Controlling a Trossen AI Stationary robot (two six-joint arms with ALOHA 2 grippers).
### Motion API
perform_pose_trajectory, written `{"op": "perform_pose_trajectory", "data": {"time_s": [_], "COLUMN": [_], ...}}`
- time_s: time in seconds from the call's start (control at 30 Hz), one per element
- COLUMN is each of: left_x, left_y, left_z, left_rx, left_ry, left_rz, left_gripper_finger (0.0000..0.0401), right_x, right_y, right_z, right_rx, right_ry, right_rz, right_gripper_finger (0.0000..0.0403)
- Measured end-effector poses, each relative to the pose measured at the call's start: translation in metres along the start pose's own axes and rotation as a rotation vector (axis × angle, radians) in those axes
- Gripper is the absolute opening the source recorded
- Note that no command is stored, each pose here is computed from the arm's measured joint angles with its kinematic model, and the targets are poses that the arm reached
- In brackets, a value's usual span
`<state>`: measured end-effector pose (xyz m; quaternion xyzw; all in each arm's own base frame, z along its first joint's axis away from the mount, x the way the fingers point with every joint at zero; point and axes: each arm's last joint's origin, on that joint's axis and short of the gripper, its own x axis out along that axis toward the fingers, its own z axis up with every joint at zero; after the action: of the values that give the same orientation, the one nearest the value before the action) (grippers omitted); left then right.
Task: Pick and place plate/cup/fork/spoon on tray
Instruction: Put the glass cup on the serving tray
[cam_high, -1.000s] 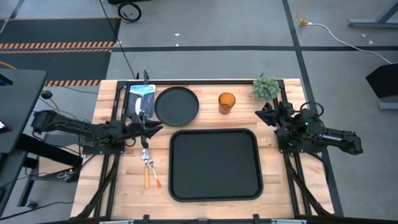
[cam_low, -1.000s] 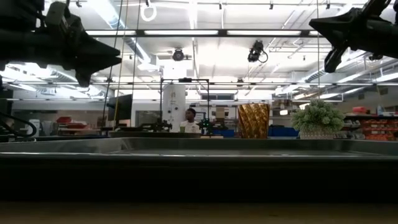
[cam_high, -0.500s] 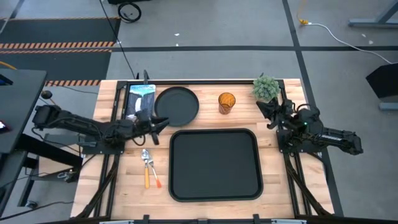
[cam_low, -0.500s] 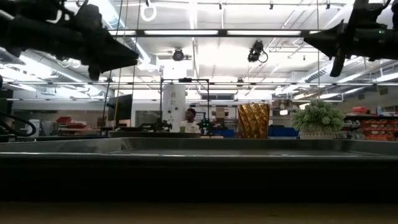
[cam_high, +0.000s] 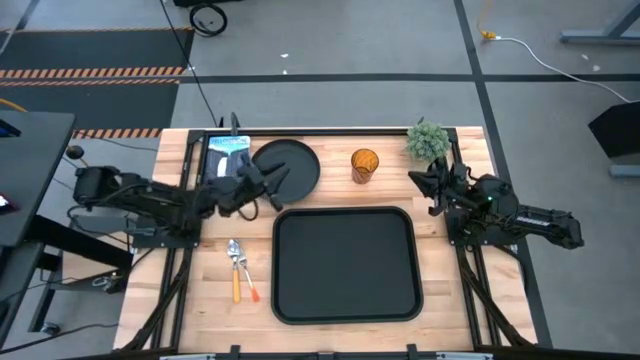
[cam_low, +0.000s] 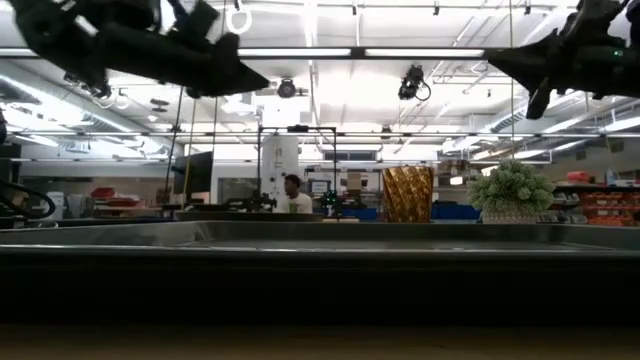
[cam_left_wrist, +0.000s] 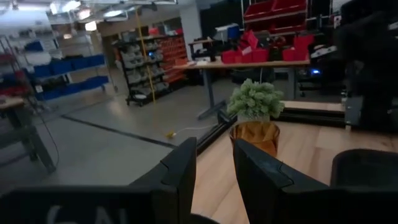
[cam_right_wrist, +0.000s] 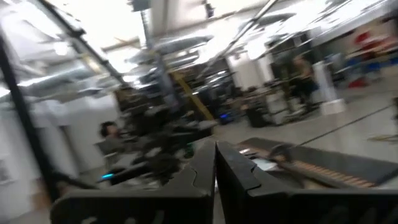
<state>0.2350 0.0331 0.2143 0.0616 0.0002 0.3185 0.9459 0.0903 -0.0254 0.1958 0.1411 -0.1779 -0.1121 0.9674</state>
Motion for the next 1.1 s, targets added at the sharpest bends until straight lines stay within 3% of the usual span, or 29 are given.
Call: {"op": "perform_pose_trajectory", "data": {"time_s": [0.2, 0.4, 0.57, 0.7, 0.9, 1.1], "left_x": [0.034, 0.072, 0.112, 0.15, 0.199, 0.231], "left_y": [0.001, -0.005, -0.015, -0.024, -0.025, -0.019], "left_z": [-0.008, -0.015, -0.016, -0.016, -0.013, 0.0], "left_rx": [-0.108, -0.141, -0.197, -0.232, -0.268, -0.316], "left_ry": [0.05, 0.08, 0.116, 0.234, 0.419, 0.55], "left_rz": [0.032, 0.025, -0.05, -0.123, -0.124, -0.164], "left_gripper_finger": [0.0117, 0.0117, 0.0117, 0.0117, 0.0122, 0.0173], "right_x": [0.0, 0.0, 0.0, 0.0, 0.0, 0.001], "right_y": [0.002, 0.003, 0.002, 0.001, 0.0, 0.0], "right_z": [0.0, 0.004, 0.005, 0.005, 0.003, 0.001], "right_rx": [0.085, 0.036, 0.009, -0.015, -0.067, -0.072], "right_ry": [0.018, -0.033, -0.057, -0.053, -0.035, -0.014], "right_rz": [0.073, 0.056, 0.015, -0.005, -0.013, -0.018], "right_gripper_finger": [0.0018, 0.0018, 0.0018, 0.0018, 0.0018, 0.0018]}}
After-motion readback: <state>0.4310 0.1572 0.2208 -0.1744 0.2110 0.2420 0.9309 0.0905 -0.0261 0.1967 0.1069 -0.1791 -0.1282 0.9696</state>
